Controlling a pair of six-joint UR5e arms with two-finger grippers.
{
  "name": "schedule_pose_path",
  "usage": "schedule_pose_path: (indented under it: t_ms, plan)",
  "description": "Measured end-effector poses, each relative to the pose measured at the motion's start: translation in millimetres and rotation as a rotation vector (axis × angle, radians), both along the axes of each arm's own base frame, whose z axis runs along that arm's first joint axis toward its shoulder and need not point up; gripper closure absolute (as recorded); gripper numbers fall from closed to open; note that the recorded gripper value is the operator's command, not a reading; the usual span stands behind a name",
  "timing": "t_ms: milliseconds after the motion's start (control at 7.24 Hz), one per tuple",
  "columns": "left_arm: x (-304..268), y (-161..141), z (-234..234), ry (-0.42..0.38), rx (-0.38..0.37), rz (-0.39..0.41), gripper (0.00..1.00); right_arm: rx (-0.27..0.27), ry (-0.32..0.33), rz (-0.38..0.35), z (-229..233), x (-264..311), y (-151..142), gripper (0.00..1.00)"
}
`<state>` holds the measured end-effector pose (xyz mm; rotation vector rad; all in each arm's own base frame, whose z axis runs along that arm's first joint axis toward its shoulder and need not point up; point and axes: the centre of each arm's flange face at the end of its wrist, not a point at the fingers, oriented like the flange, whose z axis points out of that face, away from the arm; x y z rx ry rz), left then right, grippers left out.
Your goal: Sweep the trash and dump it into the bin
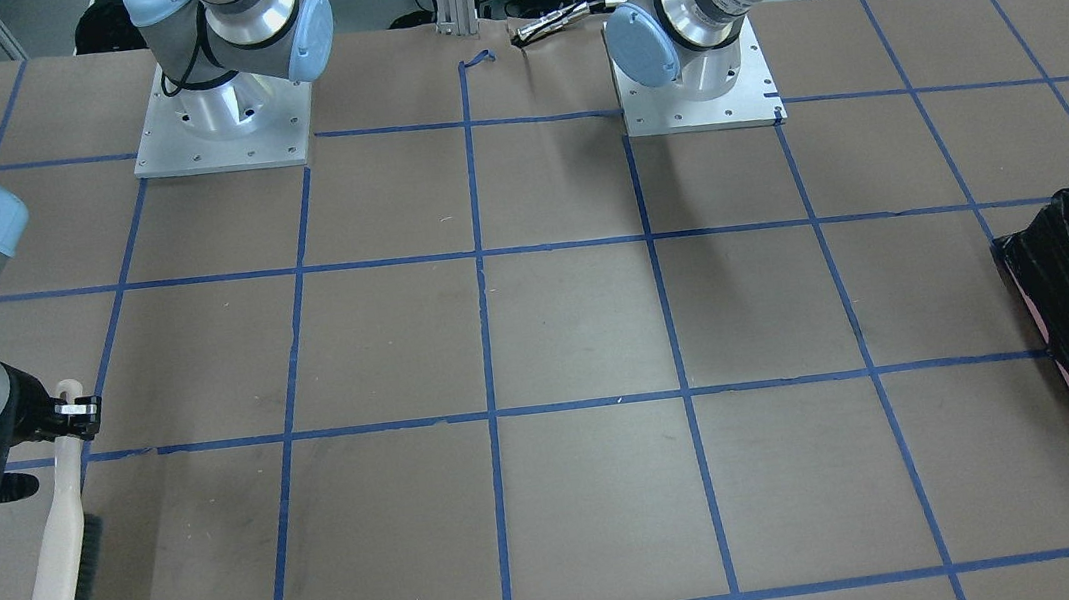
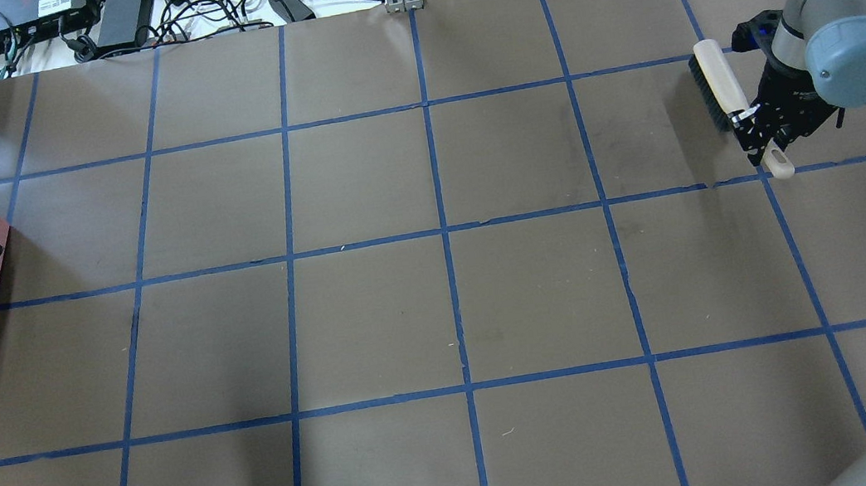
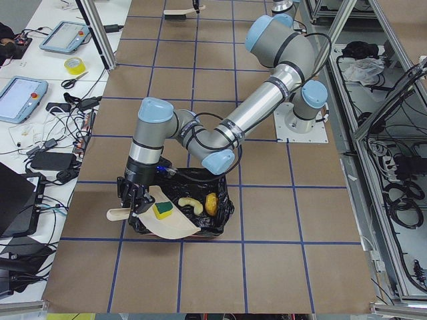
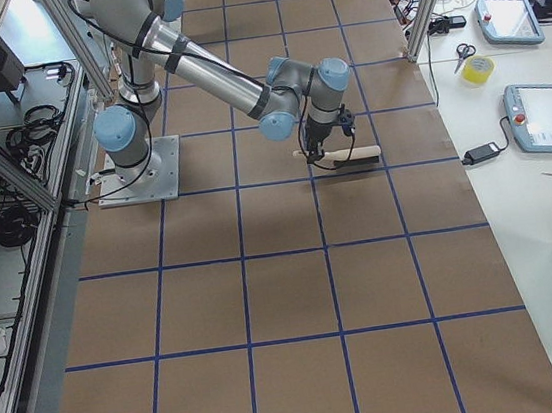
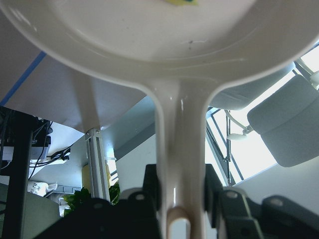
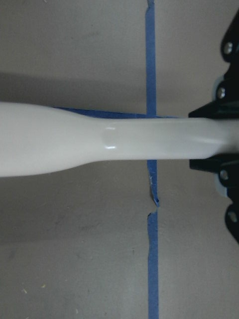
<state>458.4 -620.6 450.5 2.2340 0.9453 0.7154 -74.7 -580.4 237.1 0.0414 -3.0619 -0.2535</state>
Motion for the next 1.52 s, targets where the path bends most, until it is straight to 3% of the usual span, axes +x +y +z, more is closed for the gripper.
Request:
schedule_pose_path:
  t_ms: [414,552,690,967,1519]
  plan:
    - [-29.2,15.9,-3.2,-0.037,0.003,0.010,1.00,0.007,-0.002,-0.002,-4.2,-0.7,-0.4,0.83]
    - [-34.0,20.3,-1.3,-0.048,-0.007,0.011,1.00,0.008,-0.003,-0.003,-5.0,-1.0,-0.5,0.39]
    - [-38.1,24.0,-1.9,-0.075,-0.036,0.012,1.00,0.008,-0.003,-0.002,-5.2,-1.1,-0.6,0.01]
    - [-51.3,36.6,-10.9,-0.149,-0.116,0.012,1.00,0.004,-0.001,0.000,-3.3,-1.4,-1.1,0.00]
    - [-71.8,50.2,-13.5,-0.210,-0.178,0.011,1.00,-0.040,0.009,-0.005,35.1,0.1,-5.7,0.00]
